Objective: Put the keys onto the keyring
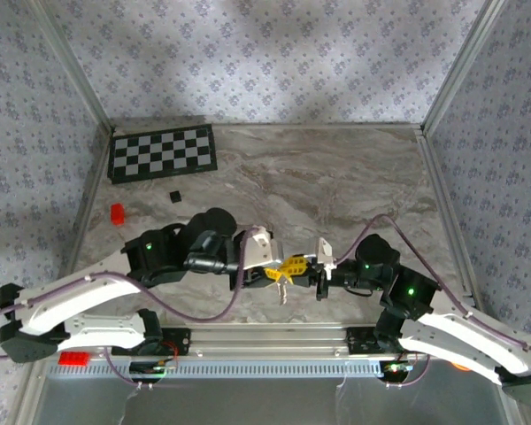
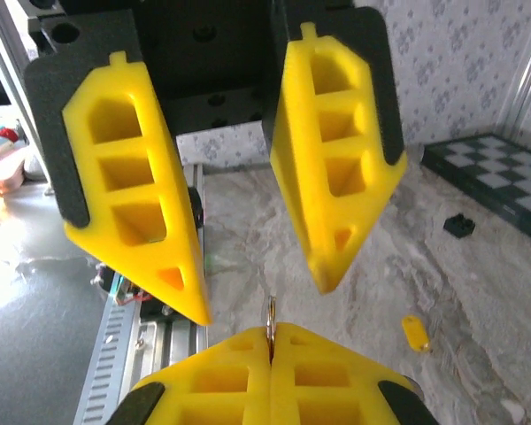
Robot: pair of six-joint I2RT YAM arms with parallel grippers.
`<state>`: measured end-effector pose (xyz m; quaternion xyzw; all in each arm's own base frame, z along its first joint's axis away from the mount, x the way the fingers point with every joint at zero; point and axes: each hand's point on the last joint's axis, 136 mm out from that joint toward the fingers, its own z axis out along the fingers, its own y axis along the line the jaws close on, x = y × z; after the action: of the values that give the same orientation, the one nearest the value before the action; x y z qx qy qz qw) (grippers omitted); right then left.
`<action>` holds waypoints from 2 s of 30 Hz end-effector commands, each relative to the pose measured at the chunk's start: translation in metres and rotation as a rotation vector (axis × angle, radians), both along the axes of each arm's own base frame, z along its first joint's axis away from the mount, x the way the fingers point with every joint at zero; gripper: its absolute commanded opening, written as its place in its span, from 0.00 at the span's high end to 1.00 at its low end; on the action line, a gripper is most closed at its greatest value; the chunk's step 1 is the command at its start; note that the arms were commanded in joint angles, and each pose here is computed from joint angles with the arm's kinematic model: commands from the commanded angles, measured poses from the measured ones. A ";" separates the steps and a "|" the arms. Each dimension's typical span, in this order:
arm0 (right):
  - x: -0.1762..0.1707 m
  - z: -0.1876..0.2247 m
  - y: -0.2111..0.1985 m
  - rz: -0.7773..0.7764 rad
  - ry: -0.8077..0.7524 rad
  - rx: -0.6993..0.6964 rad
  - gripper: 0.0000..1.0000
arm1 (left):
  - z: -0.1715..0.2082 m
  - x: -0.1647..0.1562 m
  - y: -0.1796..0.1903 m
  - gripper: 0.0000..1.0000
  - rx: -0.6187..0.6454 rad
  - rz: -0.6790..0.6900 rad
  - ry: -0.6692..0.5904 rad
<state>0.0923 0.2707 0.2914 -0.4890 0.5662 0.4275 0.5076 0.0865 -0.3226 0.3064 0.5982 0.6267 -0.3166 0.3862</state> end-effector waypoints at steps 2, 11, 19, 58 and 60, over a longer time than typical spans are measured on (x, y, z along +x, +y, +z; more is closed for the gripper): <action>-0.005 0.031 -0.003 0.012 -0.046 0.145 1.00 | 0.036 -0.001 -0.004 0.62 -0.240 0.027 0.030; -0.014 0.067 -0.011 0.052 -0.086 0.396 1.00 | 0.058 -0.006 0.004 0.63 -0.423 0.034 0.076; -0.018 0.075 -0.016 0.062 -0.107 0.451 1.00 | 0.065 -0.008 -0.002 0.68 -0.476 0.009 0.093; -0.028 0.087 -0.027 0.089 -0.161 0.544 1.00 | 0.078 -0.014 0.006 0.68 -0.606 -0.055 0.131; -0.028 0.087 -0.027 0.089 -0.161 0.546 1.00 | 0.079 -0.019 0.006 0.67 -0.609 -0.081 0.136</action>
<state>0.0711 0.2508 0.3634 -0.3983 0.3948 0.5353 0.6317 0.0773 -0.3206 0.3649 0.4556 0.5388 -0.5176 0.4839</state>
